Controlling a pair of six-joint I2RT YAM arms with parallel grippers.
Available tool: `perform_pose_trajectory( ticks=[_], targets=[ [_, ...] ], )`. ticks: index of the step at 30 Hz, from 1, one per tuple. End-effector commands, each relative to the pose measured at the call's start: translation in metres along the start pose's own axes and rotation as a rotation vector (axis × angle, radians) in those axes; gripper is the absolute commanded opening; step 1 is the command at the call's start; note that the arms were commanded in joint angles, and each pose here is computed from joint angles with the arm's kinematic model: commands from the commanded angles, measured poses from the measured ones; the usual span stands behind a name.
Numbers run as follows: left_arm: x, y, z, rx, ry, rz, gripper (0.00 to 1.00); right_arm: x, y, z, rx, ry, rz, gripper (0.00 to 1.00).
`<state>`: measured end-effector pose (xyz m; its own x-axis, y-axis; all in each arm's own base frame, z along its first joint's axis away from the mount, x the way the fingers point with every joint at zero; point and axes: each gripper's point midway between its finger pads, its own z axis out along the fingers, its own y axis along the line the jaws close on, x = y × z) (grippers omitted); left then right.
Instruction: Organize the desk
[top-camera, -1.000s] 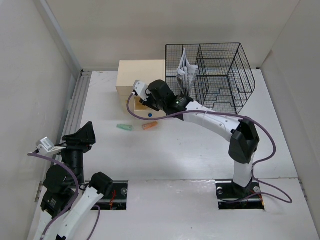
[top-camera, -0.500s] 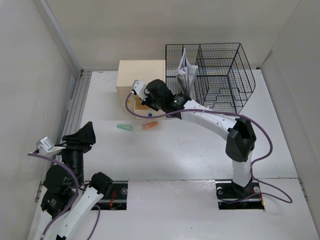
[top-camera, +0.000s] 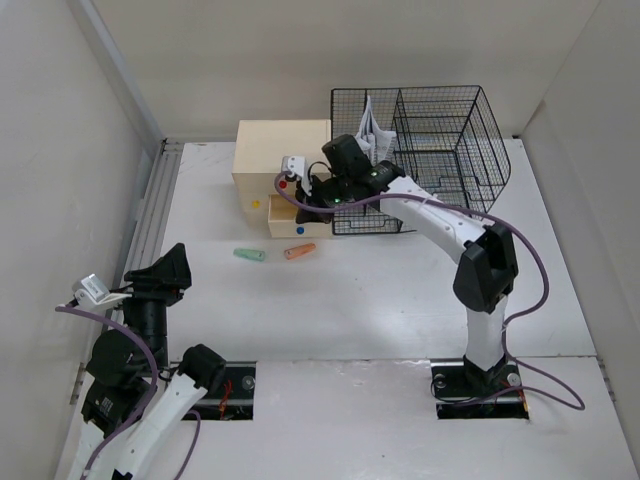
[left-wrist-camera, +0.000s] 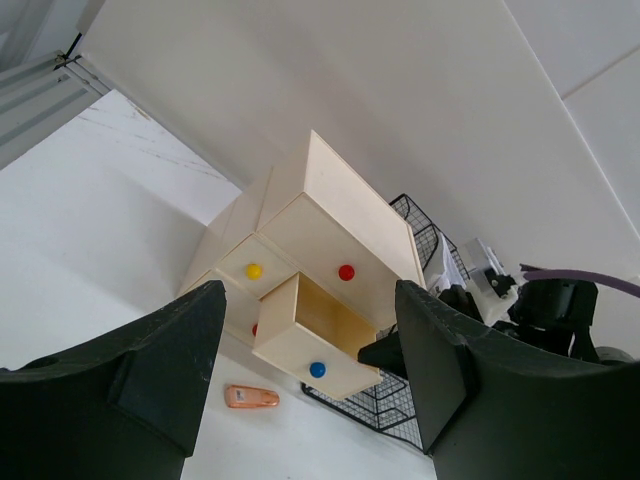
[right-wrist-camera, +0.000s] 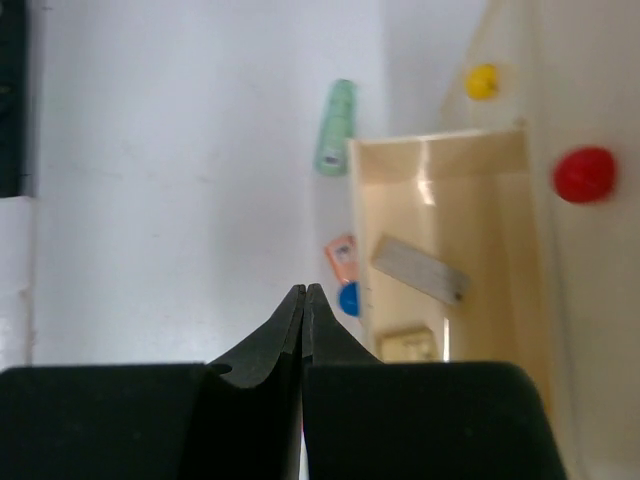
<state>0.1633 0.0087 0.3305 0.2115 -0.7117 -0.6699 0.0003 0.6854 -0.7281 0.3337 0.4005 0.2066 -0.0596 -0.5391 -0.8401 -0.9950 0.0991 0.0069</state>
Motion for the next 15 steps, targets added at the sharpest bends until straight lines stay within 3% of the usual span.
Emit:
perform_pose_trajectory(
  ticks=[1, 9, 13, 14, 15],
  targets=[
    [-0.009, -0.003, -0.003, 0.022, -0.031, -0.033, 0.66, -0.018, 0.044, 0.005, -0.232, -0.075, -0.036, 0.0],
    [-0.009, -0.003, -0.003, 0.022, -0.031, -0.033, 0.66, 0.005, 0.03, 0.019, -0.168, 0.023, -0.007, 0.0],
    [-0.009, -0.003, -0.003, 0.022, -0.031, -0.033, 0.66, 0.01, -0.011, 0.025, 0.145, 0.069, 0.017, 0.0],
    [-0.009, -0.003, -0.003, 0.022, -0.031, -0.033, 0.66, 0.014, -0.026, 0.023, 0.302, 0.118, -0.003, 0.0],
    [-0.009, -0.003, -0.003, 0.022, -0.031, -0.033, 0.66, 0.001, -0.039, 0.021, 0.401, 0.073, -0.018, 0.0]
  ],
)
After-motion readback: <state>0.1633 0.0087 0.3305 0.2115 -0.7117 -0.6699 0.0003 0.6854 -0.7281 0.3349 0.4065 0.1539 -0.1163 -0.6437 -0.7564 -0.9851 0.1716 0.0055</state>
